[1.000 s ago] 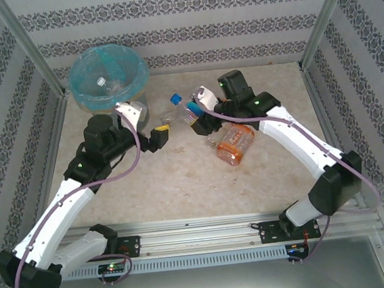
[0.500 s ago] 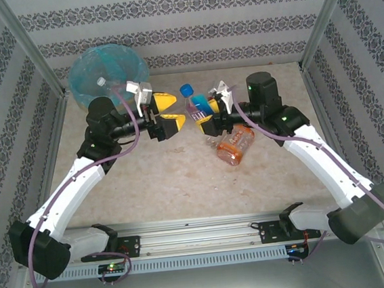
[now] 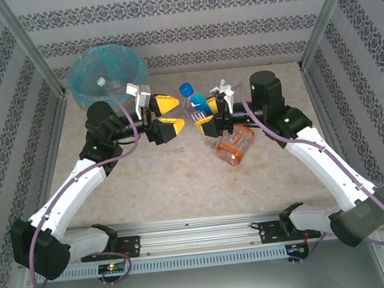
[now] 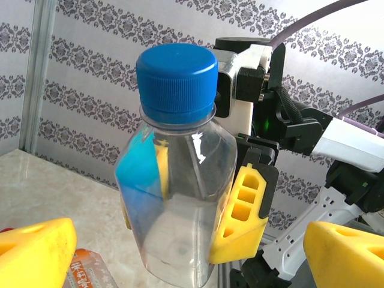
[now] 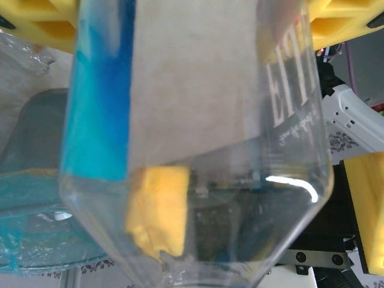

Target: Put the plastic bottles in the bin

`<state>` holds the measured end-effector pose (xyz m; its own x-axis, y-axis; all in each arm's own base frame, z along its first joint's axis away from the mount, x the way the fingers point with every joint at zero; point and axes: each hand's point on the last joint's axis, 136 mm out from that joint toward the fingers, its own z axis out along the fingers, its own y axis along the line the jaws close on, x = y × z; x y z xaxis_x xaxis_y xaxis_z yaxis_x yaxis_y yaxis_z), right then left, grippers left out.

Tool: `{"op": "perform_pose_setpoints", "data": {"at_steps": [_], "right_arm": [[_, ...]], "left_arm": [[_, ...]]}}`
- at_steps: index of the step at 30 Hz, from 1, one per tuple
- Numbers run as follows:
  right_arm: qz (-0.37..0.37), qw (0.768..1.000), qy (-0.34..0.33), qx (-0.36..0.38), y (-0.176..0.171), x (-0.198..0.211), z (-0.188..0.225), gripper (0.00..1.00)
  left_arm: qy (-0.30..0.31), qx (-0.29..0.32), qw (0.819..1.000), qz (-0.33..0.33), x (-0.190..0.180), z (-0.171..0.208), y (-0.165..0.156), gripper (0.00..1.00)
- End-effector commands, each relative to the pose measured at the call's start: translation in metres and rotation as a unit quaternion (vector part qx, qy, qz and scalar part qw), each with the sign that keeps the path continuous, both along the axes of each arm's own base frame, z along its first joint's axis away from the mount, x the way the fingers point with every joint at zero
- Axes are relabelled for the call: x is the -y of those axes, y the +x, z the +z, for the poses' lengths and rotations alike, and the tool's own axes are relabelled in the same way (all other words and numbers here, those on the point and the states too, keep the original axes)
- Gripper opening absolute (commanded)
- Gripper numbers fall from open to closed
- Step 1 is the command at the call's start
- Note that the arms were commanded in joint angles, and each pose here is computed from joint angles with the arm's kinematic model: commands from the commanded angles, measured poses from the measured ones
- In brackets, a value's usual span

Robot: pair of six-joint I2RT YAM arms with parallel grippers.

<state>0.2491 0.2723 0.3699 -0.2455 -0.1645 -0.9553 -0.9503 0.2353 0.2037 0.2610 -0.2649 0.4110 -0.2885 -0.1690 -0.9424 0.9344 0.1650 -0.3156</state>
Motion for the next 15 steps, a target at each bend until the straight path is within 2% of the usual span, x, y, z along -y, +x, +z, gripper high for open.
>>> {"op": "perform_pose_setpoints", "data": {"at_steps": [1,15], "right_arm": [[0.031,0.999,0.022,0.019,-0.009,-0.009,0.020,0.59],[0.096,0.994,0.035,0.027,-0.029,-0.042,0.033,0.58]], "left_arm": [[-0.008,0.030,0.999,-0.003,-0.007,0.013,-0.012,0.97],[-0.022,0.041,0.997,-0.055,-0.007,0.020,-0.036,0.96]]}}
